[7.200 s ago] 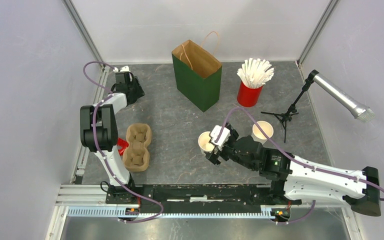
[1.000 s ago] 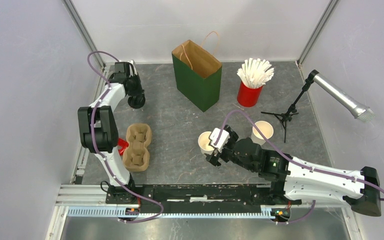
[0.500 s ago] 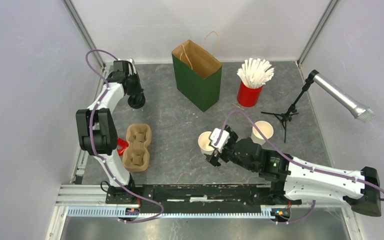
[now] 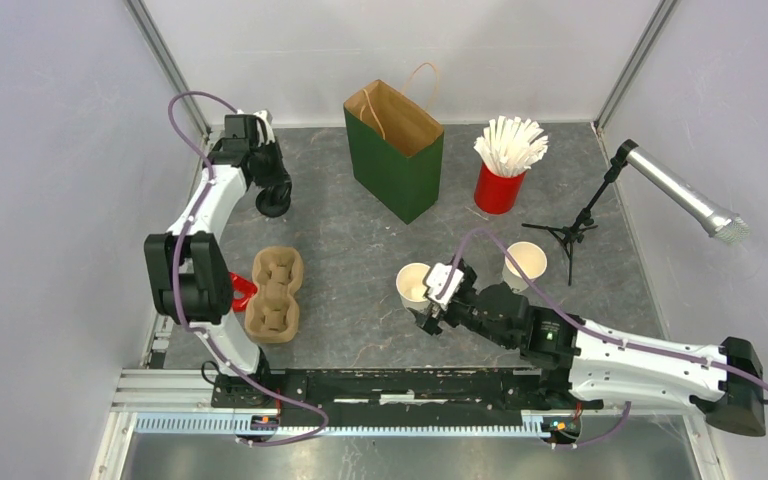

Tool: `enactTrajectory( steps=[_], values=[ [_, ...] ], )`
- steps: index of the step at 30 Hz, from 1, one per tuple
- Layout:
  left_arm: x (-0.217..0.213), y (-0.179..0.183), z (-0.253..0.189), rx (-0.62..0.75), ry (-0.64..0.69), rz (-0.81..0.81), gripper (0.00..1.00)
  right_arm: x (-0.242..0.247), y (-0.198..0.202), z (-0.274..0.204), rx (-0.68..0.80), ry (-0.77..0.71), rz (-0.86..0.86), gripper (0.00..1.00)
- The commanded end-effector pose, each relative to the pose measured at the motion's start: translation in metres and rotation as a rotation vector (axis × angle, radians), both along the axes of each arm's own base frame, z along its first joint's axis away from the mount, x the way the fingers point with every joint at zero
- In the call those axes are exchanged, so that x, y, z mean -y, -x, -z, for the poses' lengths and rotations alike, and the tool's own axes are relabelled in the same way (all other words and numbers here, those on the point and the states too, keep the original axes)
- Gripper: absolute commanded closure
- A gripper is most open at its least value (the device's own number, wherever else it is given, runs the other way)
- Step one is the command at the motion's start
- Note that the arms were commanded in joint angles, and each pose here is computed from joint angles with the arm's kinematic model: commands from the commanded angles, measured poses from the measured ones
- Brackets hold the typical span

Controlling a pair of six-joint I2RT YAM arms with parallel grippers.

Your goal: Pack the takeout coffee

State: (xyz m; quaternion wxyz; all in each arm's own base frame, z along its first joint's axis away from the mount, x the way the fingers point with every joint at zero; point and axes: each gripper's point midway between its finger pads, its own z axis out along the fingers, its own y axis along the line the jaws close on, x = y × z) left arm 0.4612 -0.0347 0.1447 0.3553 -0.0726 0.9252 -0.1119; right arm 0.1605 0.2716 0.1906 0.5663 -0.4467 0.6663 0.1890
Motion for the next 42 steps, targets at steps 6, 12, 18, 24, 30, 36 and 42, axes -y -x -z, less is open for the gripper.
enactTrajectory(
  steps=[6,12,18,24,30,36,42],
  values=[
    [0.073,0.048,-0.089,0.124,0.21,0.199,0.98,-0.008,0.004,-0.077,0.32,-0.376,-0.086,0.02],
    [0.123,0.1,-0.108,0.098,0.374,0.35,0.98,-0.034,0.001,-0.116,0.521,-0.413,-0.143,0.02],
    [0.163,0.155,-0.14,0.129,0.516,0.477,0.97,-0.055,-0.017,-0.127,0.759,-0.367,-0.093,0.02],
    [0.18,0.199,-0.163,0.157,0.612,0.541,0.97,-0.068,-0.017,-0.124,0.829,-0.406,-0.098,0.02],
    [0.189,0.226,-0.17,0.161,0.7,0.562,0.97,-0.075,-0.027,-0.121,0.854,-0.423,-0.052,0.02],
    [0.2,0.244,-0.185,0.165,0.779,0.6,0.98,-0.082,-0.026,-0.121,0.881,-0.446,-0.074,0.02],
    [0.205,0.258,-0.192,0.157,0.795,0.633,0.98,-0.086,-0.026,-0.118,0.893,-0.447,-0.106,0.02]
  ],
)
